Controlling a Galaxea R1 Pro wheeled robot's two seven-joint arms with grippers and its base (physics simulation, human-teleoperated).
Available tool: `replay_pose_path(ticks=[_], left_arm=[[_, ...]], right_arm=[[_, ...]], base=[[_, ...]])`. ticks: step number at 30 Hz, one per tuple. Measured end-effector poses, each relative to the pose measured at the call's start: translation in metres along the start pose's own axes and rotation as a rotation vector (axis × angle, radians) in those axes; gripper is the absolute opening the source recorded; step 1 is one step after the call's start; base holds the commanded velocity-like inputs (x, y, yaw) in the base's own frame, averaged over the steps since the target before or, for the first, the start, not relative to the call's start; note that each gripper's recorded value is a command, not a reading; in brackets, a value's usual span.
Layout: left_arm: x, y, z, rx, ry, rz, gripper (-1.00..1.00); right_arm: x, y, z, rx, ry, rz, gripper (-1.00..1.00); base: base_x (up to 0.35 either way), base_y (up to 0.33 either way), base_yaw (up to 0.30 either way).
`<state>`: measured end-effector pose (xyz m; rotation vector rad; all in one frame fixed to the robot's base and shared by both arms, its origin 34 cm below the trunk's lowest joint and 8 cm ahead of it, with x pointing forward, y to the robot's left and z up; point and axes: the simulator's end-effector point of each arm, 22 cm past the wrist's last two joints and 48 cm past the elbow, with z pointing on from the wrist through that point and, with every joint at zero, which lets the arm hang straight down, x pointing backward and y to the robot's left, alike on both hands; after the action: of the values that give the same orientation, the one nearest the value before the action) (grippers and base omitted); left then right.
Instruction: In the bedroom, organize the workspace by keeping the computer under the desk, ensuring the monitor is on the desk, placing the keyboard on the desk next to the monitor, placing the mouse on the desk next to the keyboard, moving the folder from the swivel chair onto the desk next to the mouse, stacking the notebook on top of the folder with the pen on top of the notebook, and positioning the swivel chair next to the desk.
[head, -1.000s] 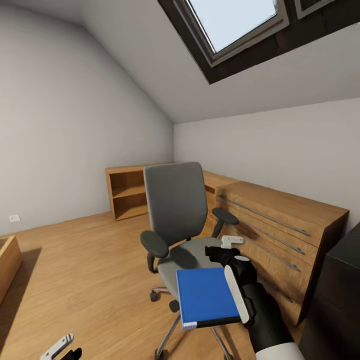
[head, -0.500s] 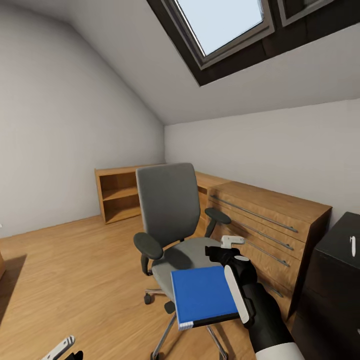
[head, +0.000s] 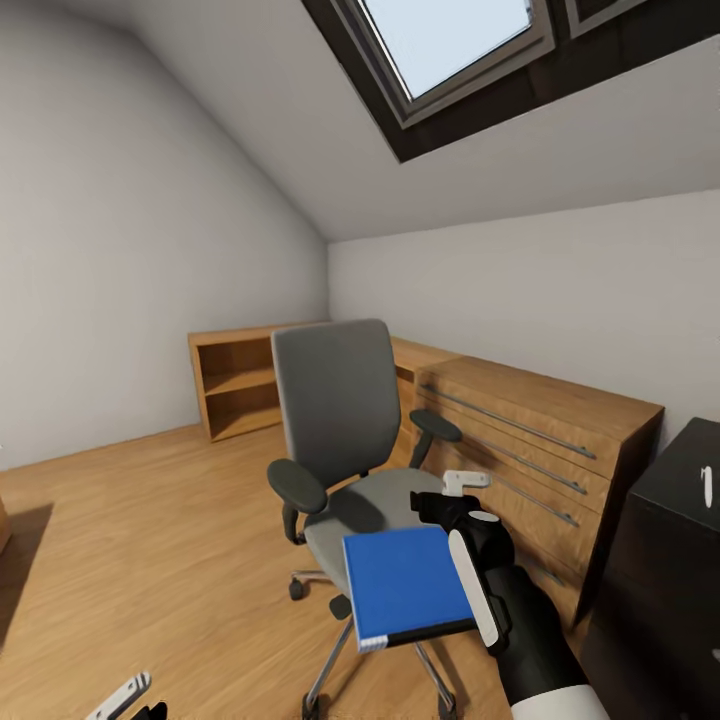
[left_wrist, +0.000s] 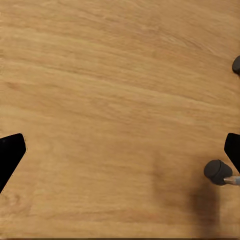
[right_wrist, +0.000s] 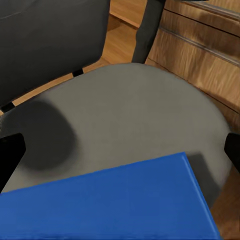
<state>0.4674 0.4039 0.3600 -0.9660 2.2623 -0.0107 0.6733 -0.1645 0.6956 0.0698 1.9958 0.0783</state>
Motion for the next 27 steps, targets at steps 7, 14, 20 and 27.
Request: replay_pose_path(ticks=[7, 14, 20, 27], left_arm=[[0.004, 0.001, 0.001, -0.005, 0.009, 0.001, 1.0], [0.011, 0.004, 0.002, -0.01, 0.024, 0.002, 1.0], [0.012, 0.004, 0.003, -0.01, 0.026, 0.002, 1.0], [0.012, 0.004, 0.002, -0.01, 0.026, 0.002, 1.0]], right_arm=[[0.002, 0.0, 0.002, 0.0, 0.002, 0.001, 1.0], [0.002, 0.0, 0.002, 0.0, 0.001, 0.001, 1.0], [0.002, -0.001, 0.002, 0.0, 0.001, 0.001, 1.0], [0.002, -0.001, 0.002, 0.001, 0.001, -0.001, 1.0]], base=[[-0.208, 0.159, -0.223], [-0.041, 0.031, -0.289], [-0.003, 0.002, -0.292], [-0.001, 0.07, -0.292]])
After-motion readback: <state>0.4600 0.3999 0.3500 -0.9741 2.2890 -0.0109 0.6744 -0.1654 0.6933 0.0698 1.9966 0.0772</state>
